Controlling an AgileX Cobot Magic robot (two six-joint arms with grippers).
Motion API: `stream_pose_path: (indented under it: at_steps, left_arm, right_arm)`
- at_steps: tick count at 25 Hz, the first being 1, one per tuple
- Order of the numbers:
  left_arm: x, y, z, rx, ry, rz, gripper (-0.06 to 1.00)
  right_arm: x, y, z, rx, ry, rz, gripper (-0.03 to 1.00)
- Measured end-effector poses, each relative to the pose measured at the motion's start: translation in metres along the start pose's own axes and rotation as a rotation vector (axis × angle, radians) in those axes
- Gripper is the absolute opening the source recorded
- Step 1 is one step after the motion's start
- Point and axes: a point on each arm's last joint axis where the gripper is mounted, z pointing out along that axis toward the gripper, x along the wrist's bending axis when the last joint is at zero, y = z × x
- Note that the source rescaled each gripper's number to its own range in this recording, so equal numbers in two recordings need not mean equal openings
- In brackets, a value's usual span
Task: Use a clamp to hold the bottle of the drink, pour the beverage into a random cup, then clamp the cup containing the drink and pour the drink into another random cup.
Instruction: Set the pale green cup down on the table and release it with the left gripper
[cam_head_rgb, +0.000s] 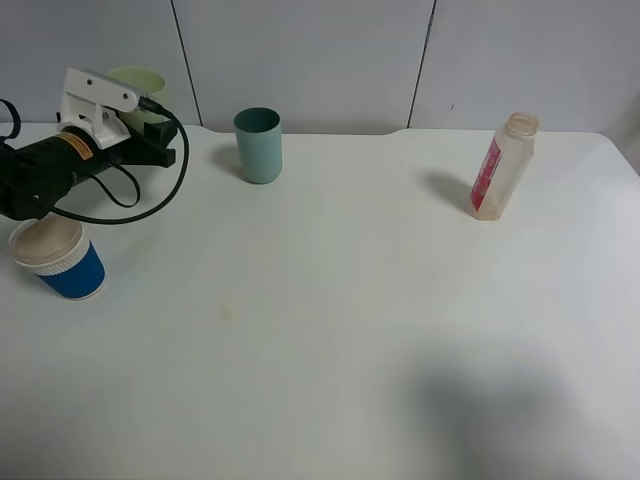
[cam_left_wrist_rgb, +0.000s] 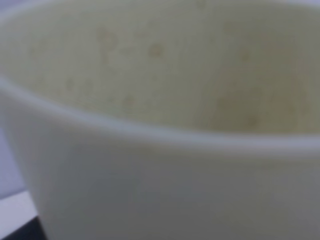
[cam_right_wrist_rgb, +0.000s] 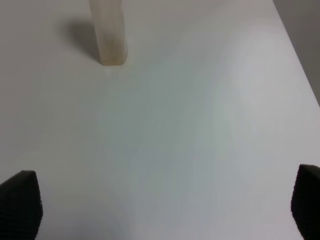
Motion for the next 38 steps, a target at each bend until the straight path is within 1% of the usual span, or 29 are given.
stream_pose_path:
  at_steps: [4,8,10,12,16,17,19,20,21,26,30,38]
  left_arm:
    - [-0.021,-0.002,-0.001,0.013,-0.028,-0.017,0.03]
    - [-0.033,-0.004,-0.003,0.020,-0.040,-0.033,0.03]
    - [-0.051,-0.004,-0.005,0.015,-0.061,-0.052,0.03]
    - [-0.060,-0.004,-0.007,0.001,-0.061,-0.067,0.03]
    - [-0.084,-0.003,-0.016,-0.037,-0.073,-0.102,0.03]
    - [-0.084,-0.003,-0.016,-0.037,-0.073,-0.102,0.03]
    - [-0.093,-0.004,-0.019,-0.038,-0.080,-0.110,0.03]
    - [-0.103,-0.004,-0.022,-0.037,-0.096,-0.115,0.03]
    - [-0.103,-0.004,-0.022,-0.037,-0.096,-0.115,0.03]
    - [-0.122,-0.003,-0.026,-0.045,-0.135,-0.118,0.03]
    - [-0.133,-0.012,-0.039,0.005,-0.166,-0.119,0.03]
    - [-0.136,-0.022,-0.052,0.059,-0.180,-0.117,0.03]
  right_arm:
    - [0.000,0.000,0.000,0.000,0.000,0.000,1.00]
    - [0.000,0.000,0.000,0.000,0.000,0.000,1.00]
    - [0.000,0.000,0.000,0.000,0.000,0.000,1.00]
    - [0.000,0.000,0.000,0.000,0.000,0.000,1.00]
    - [0.000,0.000,0.000,0.000,0.000,0.002,1.00]
    - [0.000,0.000,0.000,0.000,0.000,0.002,1.00]
    - [0.000,0.000,0.000,0.000,0.000,0.002,1.00]
    - [0.000,0.000,0.000,0.000,0.000,0.002,1.00]
    - [0.000,0.000,0.000,0.000,0.000,0.002,1.00]
    - [0.000,0.000,0.000,0.000,0.000,0.002,1.00]
    - [0.000,0.000,0.000,0.000,0.000,0.002,1.00]
    - [0.000,0.000,0.000,0.000,0.000,0.002,1.00]
